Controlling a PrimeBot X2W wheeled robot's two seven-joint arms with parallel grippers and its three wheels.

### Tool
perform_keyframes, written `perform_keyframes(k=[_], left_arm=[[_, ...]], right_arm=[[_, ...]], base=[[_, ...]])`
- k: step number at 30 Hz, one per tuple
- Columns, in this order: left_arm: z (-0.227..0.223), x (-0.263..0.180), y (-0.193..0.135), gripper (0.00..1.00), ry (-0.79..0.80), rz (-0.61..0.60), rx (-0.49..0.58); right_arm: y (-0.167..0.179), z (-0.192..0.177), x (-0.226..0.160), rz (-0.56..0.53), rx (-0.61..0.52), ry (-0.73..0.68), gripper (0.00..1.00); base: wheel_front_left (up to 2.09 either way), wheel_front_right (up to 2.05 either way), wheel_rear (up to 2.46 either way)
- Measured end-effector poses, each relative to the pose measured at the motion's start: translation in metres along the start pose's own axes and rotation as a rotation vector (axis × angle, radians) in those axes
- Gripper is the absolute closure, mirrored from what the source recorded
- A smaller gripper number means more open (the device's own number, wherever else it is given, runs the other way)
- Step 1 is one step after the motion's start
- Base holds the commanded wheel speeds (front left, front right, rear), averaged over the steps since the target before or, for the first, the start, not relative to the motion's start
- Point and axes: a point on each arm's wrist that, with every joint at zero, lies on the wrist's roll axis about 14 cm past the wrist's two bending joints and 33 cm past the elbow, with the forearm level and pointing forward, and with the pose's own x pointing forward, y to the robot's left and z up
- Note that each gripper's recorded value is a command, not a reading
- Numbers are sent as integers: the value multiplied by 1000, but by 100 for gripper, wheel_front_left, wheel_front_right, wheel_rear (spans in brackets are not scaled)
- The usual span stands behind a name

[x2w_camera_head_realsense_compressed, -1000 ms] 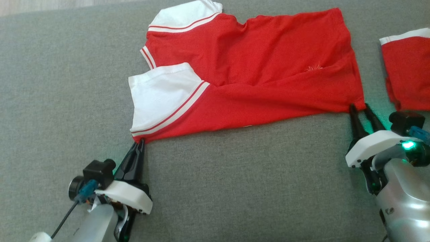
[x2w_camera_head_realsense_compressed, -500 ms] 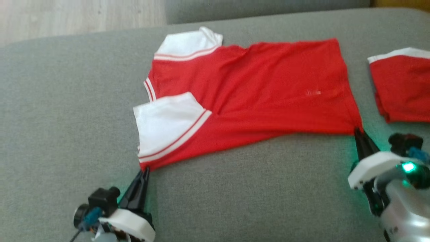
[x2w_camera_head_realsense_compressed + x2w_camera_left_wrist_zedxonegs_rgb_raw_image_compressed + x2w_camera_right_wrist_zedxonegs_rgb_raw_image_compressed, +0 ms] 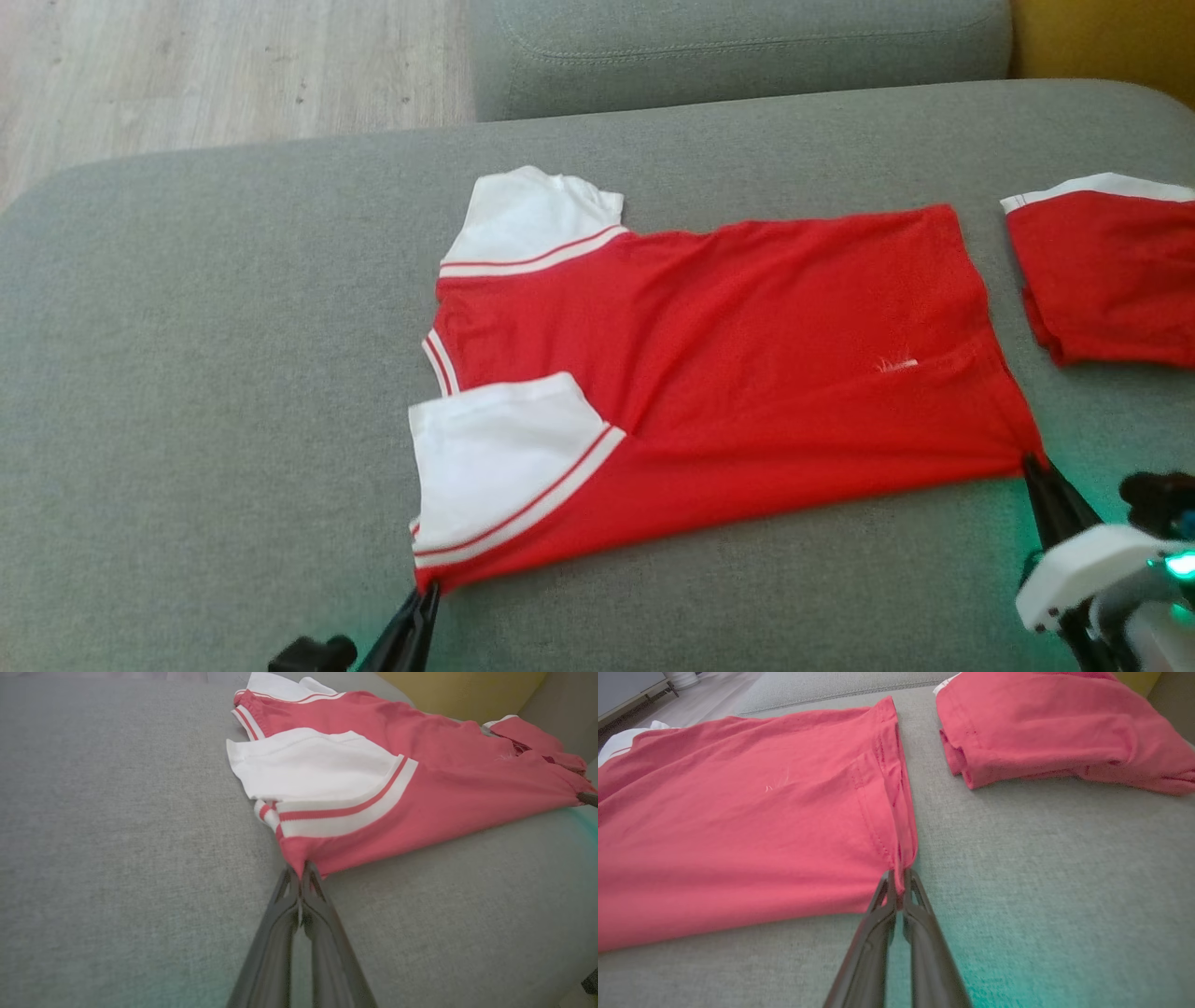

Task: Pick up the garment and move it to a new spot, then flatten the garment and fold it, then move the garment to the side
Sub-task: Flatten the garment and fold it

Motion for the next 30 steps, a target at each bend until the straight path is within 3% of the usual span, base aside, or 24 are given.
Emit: perform_keyframes(k=[14,16,17,18,20,22,23,24,30], left_arm=[[1,-7,-2,100,26,-8,24],[-1,-7,-3,100,37,-15,26],[-1,-7,-3,100,37,-15,26],[-2,-6,-4,100,48,-20,27],[-5,-5,-7,100,59,-30,28],[-8,-4,-11,57,76,-50,30],[-9,-4,-14,25,86,-61,28],[-11,-3,-15,0,97,-70,25],[7,8,-16,0,62,-96,54]], right_arm=[[-8,-15,-21,-18,36,34,100],[-9,-14,-22,-18,31,31,53],[-9,-14,-22,-18,31,31,6],[-9,-14,-23,-18,30,35,0],[-9,-15,-25,-20,34,42,0],[-11,-14,-26,-24,40,38,0],[-11,-13,-27,-26,43,35,0],[-12,-14,-28,-29,47,33,0],[-16,-7,-34,-41,37,-3,0]], base=[[0,0,0],[0,0,0],[0,0,0],[0,0,0],[0,0,0],[0,0,0],[0,0,0],[0,0,0],[0,0,0]])
